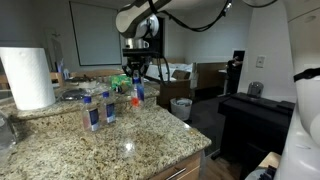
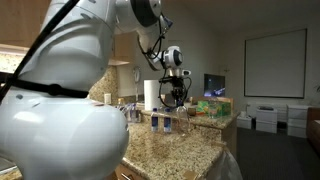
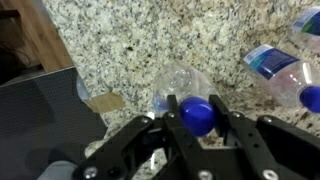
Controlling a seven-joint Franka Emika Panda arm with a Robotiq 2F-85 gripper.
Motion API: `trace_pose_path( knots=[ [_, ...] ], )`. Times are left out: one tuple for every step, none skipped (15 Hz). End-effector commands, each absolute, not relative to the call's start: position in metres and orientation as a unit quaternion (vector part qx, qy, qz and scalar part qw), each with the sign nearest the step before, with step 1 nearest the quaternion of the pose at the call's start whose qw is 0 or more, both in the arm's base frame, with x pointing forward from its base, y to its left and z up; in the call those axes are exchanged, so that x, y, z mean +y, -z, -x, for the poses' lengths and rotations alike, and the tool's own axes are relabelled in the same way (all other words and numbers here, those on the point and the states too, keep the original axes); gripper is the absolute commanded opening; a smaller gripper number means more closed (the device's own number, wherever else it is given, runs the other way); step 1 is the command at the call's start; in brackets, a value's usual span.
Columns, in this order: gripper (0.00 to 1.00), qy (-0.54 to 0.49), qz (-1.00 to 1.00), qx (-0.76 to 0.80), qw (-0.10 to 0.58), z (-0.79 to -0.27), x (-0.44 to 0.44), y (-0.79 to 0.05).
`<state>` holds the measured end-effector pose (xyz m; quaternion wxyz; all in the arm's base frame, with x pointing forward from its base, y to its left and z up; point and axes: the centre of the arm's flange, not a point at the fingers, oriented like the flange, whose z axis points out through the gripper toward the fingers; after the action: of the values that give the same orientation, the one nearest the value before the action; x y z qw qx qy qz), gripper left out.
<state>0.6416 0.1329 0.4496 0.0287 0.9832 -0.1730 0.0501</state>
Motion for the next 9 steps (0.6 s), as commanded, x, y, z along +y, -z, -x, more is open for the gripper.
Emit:
trace_pose_path(
  knots=[
    [0.10, -0.049, -0.982, -0.183, 0.021, -0.635, 0.059, -0.467],
    [0.10, -0.043, -0.980, -0.193, 0.018, -0.632, 0.035, -0.466],
    [0.10, -0.031, -0.978, -0.203, 0.015, -0.628, 0.008, -0.464],
    [0.10, -0.023, -0.977, -0.212, 0.011, -0.622, -0.019, -0.461],
    [0.10, -0.014, -0.975, -0.221, 0.009, -0.617, -0.045, -0.458],
    [0.10, -0.009, -0.973, -0.229, 0.007, -0.611, -0.071, -0.454],
    [0.10, -0.001, -0.971, -0.238, 0.006, -0.605, -0.099, -0.451],
    [0.10, 0.004, -0.969, -0.245, 0.006, -0.599, -0.121, -0.445],
    [0.10, 0.011, -0.967, -0.254, 0.002, -0.591, -0.141, -0.437]
  ],
)
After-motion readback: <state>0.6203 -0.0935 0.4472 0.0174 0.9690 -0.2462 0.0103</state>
